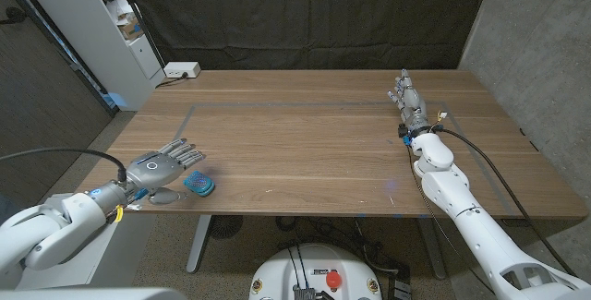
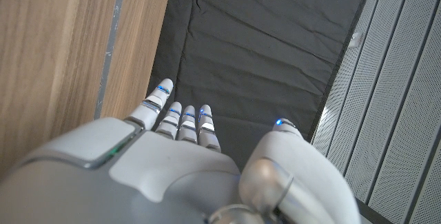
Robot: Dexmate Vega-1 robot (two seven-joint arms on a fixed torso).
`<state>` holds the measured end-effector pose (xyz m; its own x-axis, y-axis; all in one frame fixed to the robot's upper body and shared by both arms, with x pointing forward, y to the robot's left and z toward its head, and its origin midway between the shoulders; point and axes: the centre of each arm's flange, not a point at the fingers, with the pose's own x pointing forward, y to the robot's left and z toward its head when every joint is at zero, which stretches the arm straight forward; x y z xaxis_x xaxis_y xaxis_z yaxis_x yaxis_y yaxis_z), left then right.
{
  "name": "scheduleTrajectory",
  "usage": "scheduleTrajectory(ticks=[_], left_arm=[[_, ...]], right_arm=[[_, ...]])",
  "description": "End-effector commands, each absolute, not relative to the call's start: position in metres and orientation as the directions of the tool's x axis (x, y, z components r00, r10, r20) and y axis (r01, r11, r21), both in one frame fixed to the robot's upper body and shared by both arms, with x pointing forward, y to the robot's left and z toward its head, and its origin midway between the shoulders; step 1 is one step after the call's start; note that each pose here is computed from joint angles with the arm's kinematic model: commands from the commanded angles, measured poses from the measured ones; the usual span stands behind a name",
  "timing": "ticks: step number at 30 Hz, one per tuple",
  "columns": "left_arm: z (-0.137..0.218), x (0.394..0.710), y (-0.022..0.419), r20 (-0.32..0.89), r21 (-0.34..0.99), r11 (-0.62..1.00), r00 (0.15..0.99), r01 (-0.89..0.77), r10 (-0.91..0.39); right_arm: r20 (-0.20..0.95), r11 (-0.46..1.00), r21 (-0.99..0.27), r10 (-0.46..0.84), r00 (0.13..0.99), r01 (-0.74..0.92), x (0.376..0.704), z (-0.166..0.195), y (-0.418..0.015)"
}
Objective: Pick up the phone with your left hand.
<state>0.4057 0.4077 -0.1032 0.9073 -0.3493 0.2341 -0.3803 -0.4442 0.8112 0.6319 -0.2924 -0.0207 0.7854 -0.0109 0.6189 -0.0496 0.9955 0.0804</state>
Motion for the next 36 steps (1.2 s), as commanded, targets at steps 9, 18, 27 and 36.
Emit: scheduleTrajectory(ticks=[9,18,27,36], left_arm=[[-0.116,0.415,0.398,0.185,0.820,-0.451,0.909,-0.352,-0.373],[-0.118,0.415,0.399,0.168,0.822,-0.464,0.918,-0.331,-0.358],[-0.124,0.419,0.398,0.159,0.829,-0.457,0.920,-0.322,-0.359],[-0.126,0.427,0.397,0.145,0.838,-0.450,0.921,-0.309,-0.362]], right_arm=[[0.626,0.995,0.089,-0.019,0.780,-0.047,0.625,-0.023,-0.290],[0.630,0.994,0.096,-0.027,0.776,-0.043,0.622,-0.024,-0.291],[0.628,0.994,0.103,-0.028,0.778,-0.047,0.623,-0.028,-0.291],[0.625,0.993,0.105,-0.031,0.780,-0.044,0.625,-0.029,-0.293]])
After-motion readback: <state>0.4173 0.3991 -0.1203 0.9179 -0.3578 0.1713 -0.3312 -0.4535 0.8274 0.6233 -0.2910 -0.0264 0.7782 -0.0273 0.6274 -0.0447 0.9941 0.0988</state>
